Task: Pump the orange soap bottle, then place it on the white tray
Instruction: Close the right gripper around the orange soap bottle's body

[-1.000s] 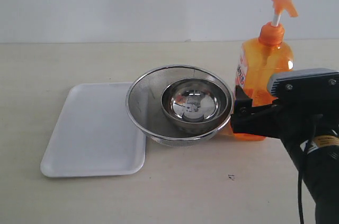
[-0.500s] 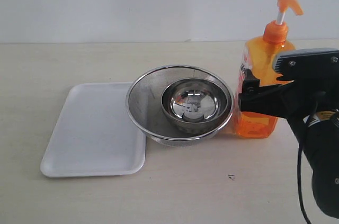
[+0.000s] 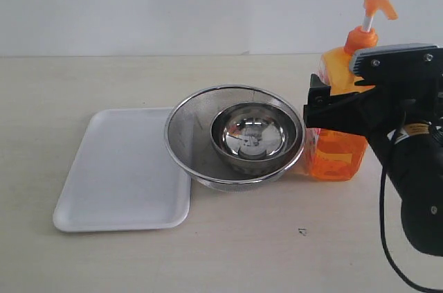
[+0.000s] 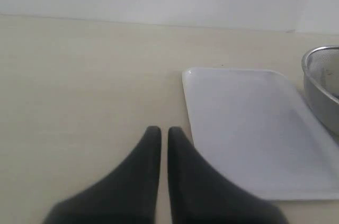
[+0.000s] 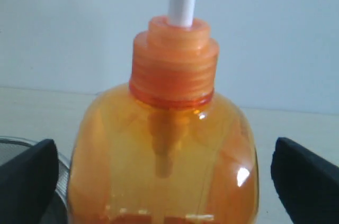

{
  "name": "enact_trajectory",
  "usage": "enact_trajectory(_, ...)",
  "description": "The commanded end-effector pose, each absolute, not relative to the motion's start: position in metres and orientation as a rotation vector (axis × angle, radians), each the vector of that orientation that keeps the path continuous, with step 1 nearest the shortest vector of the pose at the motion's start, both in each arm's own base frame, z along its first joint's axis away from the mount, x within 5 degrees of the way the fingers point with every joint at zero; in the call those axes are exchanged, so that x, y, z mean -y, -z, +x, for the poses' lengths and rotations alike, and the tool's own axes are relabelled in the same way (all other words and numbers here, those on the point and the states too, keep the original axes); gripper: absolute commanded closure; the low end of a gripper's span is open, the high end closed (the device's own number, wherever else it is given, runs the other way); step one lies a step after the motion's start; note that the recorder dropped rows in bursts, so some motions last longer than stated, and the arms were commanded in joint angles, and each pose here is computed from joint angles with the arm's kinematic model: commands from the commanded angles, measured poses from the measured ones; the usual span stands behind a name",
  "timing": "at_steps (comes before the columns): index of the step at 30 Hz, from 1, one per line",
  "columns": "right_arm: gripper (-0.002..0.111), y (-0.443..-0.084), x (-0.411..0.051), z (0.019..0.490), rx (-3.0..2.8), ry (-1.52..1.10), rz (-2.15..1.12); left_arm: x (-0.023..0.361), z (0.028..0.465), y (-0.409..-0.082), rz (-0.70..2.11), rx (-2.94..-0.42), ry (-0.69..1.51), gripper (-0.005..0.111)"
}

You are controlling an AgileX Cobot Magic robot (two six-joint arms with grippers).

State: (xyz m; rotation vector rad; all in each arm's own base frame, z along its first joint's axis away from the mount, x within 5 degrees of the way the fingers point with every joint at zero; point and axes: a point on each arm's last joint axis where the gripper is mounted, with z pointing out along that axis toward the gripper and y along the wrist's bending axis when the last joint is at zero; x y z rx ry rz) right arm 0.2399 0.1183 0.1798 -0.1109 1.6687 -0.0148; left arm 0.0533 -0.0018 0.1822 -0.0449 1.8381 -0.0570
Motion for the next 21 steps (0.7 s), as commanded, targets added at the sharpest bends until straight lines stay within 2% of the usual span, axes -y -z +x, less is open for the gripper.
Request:
enact_trajectory(1, 0.005, -0.171, -0.118, 0.254, -1.699, 0.051, -0.119, 0.002, 0.054, -0.183, -0.037, -1.824, 0.061, 0.102)
enact_trajectory(10, 0.005, -0.152, -0.121, 0.26, -1.699, 0.086, -0.151, 0.002, 0.054, -0.183, -0.037, -1.824, 0.061, 0.102)
enact_trajectory(21, 0.005, -0.154, -0.121, 0.261, -1.664, 0.062, -0.104, 0.002, 0.054, -0.183, -0.037, -1.824, 0.061, 0.102)
